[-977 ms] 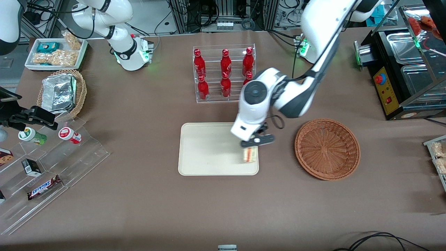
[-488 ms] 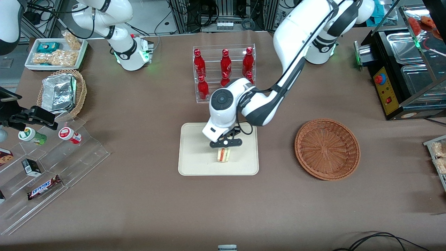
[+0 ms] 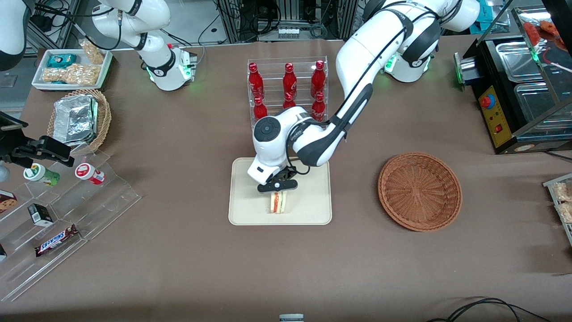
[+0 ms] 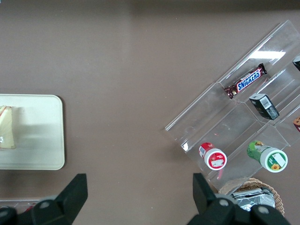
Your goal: Place sandwich from basket to tray
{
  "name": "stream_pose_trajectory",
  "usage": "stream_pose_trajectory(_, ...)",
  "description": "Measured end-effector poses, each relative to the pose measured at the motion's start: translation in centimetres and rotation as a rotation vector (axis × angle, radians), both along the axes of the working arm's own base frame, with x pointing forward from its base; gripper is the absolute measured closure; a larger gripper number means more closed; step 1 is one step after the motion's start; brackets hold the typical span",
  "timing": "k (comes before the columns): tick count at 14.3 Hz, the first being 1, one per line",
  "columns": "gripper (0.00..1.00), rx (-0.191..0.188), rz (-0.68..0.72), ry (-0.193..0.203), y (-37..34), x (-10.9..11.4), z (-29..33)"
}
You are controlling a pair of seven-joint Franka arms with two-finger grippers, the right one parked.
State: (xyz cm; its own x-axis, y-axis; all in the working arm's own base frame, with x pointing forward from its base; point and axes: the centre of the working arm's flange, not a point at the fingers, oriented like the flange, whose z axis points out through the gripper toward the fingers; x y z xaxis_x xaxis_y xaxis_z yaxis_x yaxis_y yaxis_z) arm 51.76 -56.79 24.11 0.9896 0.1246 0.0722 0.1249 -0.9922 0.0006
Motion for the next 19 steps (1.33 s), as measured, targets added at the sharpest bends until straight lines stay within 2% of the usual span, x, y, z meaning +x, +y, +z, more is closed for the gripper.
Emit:
stream_pose_trajectory(1,0.75,-0.002,0.0,-0.002,-0.1,-0.1,0.1)
stream_pose_trajectory(6,0.27,-0.009,0.025,-0.011,-0.1,0.3,0.6)
stream_pose_trajectory(7,0.22,-0.012,0.037,-0.013,-0.1,0.4,0.8)
stream_pose_trajectory(8,0.21,-0.016,0.054,-0.019,-0.1,0.6,1.0)
stream_pose_trajectory(9,0.14,-0.018,0.076,-0.029,0.1,1.0,1.6)
stream_pose_trajectory(11,0.0,0.012,0.117,-0.046,1.4,2.4,3.9)
stream_pose_trajectory(15,0.0,0.079,0.198,-0.06,6.1,4.9,12.6)
stream_pose_trajectory(17,0.0,0.094,0.239,-0.059,10.2,6.9,16.8)
stream_pose_trajectory(19,0.0,0.081,0.249,-0.028,14.9,8.9,20.1)
